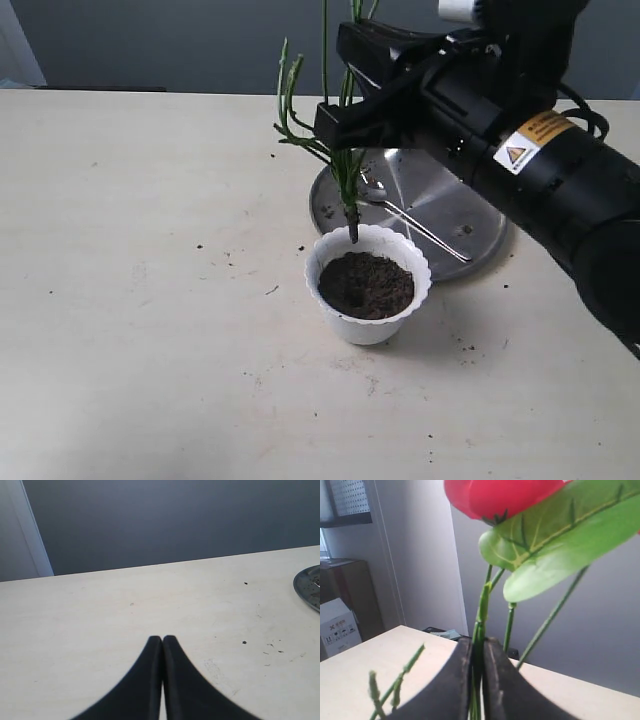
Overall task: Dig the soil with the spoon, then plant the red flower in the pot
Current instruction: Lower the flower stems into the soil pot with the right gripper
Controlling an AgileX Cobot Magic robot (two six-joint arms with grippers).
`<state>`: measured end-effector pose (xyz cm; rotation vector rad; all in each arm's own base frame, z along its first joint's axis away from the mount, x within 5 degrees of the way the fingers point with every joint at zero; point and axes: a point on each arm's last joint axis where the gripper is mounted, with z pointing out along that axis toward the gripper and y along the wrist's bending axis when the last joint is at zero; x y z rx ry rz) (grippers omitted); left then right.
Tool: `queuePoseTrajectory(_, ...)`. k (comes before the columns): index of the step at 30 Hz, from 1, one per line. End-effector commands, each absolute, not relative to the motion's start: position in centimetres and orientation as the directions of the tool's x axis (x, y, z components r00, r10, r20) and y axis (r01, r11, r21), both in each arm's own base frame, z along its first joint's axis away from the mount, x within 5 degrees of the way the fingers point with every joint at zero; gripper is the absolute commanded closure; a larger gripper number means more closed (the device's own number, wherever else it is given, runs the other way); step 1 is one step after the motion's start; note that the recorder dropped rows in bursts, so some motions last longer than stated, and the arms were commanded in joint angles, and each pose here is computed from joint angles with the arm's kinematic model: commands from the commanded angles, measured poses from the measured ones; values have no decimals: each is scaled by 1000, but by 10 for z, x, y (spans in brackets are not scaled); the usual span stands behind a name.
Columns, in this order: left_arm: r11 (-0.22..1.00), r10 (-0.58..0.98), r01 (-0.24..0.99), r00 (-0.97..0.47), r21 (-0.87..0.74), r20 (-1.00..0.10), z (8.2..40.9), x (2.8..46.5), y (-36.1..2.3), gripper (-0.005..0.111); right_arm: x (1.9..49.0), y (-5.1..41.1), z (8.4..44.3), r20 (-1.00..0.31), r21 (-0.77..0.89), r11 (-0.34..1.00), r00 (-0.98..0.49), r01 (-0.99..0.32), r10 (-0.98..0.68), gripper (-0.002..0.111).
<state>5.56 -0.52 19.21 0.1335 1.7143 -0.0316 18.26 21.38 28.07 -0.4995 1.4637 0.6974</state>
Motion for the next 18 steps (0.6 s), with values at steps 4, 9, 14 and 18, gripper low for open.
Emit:
queuePoseTrajectory(4,993,68,109,-138,54,-988,192,55,-5,106,187,220,267,-992,124,714,-61,-689,114,108)
queuePoseTrajectory(9,993,68,109,-138,54,-988,192,55,-5,106,191,223,254,-991,133,719,-77,-683,110,108)
queuePoseTrajectory(14,993,68,109,-138,54,-988,192,55,-5,106,187,213,239,-985,160,734,-60,-660,160,108)
queuePoseTrajectory(18,993,68,109,-138,54,-988,192,55,-5,106,182,204,229,-984,163,746,-48,-646,174,108)
